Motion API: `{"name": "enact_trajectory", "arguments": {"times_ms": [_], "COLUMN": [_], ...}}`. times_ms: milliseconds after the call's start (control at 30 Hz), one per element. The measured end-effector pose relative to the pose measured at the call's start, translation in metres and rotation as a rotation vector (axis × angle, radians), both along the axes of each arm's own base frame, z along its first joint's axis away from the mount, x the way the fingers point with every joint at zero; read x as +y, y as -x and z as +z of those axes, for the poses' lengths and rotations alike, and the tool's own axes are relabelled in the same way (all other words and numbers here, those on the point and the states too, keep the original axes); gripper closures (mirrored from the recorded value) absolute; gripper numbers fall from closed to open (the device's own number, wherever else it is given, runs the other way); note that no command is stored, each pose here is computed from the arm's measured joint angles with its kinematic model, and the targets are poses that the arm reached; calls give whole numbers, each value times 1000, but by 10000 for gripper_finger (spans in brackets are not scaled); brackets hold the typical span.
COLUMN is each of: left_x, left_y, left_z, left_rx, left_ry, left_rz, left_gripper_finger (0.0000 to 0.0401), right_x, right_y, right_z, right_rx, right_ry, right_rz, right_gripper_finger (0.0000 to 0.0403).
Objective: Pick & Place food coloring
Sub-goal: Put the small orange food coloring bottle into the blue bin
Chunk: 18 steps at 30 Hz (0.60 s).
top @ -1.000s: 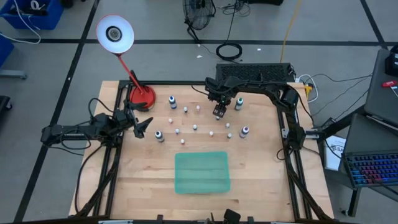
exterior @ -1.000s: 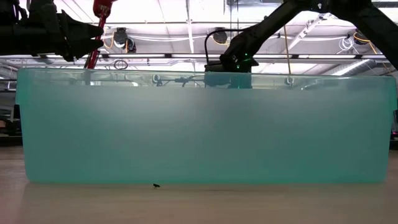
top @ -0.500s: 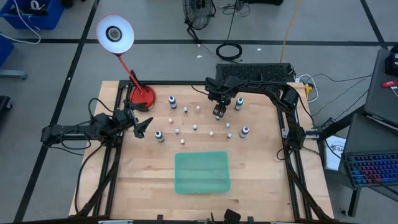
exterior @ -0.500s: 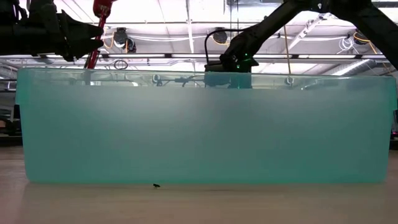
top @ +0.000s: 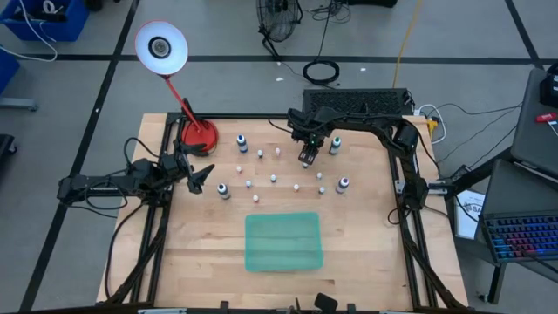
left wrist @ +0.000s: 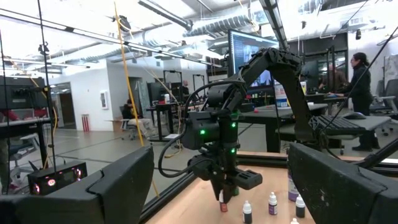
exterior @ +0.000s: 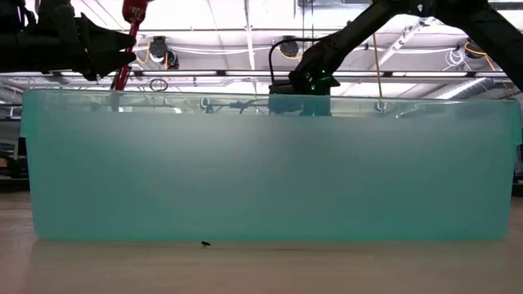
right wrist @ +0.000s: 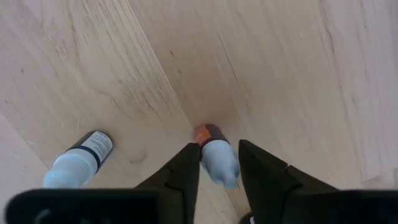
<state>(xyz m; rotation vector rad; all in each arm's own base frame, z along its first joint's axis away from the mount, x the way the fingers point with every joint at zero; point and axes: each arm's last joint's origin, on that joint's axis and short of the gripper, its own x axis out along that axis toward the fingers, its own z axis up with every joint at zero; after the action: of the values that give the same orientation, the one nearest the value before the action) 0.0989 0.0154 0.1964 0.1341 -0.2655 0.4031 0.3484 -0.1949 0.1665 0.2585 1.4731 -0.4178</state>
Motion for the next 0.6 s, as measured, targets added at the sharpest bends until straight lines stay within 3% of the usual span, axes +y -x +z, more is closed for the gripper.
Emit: {"name": "enact_trajectory", "arguments": {"times_ms": [167, 333, 600], "left_x": [0, 0, 0], "left_y": [0, 0, 0], "left_z": [0, 0, 0], "left_rx": [0, 0, 0], "left_ry": [0, 0, 0], "left_rz": [0, 0, 0], "left_gripper_finger": [36, 36, 36], "right_x": [1, 6, 32], "right_y": [1, -2, 2], "right_z": [0, 4, 57], "right_rx": [12, 10, -59], "right_ry": [-4, 7, 141], "right_rz": [28, 89, 149], "right_gripper_finger": [357, 357, 357]}}
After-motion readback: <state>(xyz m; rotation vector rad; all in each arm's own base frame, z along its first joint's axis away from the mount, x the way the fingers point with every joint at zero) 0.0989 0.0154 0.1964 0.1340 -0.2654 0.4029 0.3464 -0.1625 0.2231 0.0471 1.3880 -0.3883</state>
